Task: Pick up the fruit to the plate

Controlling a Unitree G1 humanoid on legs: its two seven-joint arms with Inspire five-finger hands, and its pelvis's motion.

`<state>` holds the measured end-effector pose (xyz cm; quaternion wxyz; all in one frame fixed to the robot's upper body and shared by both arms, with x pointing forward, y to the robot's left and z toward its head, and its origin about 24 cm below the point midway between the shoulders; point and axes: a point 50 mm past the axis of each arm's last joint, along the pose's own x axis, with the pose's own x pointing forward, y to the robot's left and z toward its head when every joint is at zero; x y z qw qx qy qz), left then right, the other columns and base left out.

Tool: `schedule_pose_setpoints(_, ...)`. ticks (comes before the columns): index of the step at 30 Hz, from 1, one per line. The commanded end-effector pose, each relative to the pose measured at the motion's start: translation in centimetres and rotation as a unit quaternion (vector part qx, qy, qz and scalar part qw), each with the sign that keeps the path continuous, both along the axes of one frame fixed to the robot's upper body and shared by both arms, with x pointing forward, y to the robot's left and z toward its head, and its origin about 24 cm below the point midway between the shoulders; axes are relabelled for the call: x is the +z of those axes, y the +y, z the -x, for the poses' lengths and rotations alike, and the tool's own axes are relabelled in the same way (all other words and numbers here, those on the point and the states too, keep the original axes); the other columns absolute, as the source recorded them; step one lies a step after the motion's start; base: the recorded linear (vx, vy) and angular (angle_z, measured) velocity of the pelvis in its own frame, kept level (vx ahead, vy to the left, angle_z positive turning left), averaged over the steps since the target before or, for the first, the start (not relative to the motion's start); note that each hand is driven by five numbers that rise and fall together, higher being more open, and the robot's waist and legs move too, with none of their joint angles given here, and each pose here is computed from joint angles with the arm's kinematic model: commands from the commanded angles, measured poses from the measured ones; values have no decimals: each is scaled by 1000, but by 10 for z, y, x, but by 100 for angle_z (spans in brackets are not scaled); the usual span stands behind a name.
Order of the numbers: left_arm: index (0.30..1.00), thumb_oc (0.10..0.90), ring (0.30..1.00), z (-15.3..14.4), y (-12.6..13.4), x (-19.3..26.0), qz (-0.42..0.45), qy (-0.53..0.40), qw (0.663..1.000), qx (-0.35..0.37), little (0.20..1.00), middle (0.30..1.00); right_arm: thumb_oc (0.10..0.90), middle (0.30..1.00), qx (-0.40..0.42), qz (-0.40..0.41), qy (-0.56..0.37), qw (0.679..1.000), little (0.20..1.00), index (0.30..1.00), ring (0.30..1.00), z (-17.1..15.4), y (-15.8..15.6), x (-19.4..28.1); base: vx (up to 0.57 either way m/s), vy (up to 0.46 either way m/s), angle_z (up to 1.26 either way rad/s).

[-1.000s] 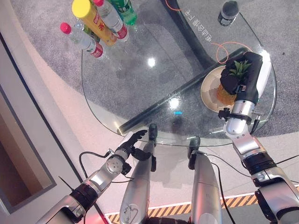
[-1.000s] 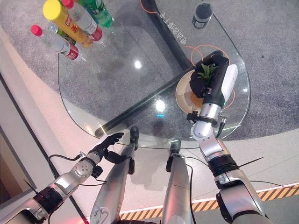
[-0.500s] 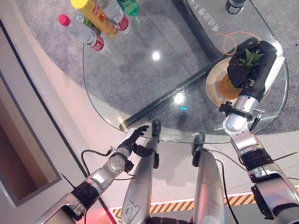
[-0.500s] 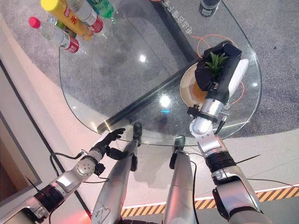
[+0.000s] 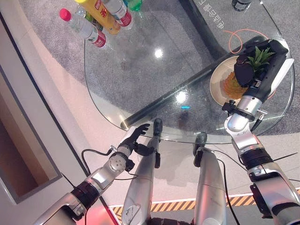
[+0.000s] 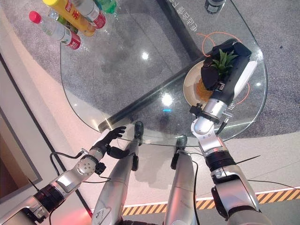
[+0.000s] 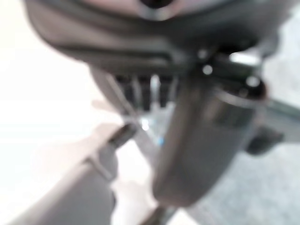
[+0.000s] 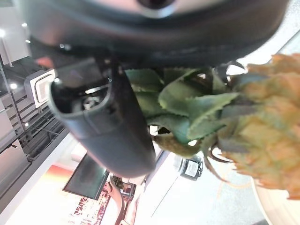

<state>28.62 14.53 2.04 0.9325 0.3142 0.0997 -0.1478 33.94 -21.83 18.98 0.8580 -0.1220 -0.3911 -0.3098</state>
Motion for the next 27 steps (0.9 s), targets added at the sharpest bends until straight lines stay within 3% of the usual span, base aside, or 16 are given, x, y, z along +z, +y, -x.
schedule_pose_setpoints(1,900,800,900,5,-17,4,27,-3,999,-36,900,900,800,900,10,10,-48,999,900,900,900,2,2,19,0,0,0)
schedule_pose_setpoints(15,900,800,900,5,-13,4,21,-4,999,-31,900,900,800,900,1,23,-61,998,900,900,900,7,7,23,-3,-3,2)
schedule_pose_setpoints(27,900,800,900,6,-6,3,17,-4,1000,-24,900,900,800,900,-16,83,-82,993,900,900,900,17,16,32,-2,-1,1)
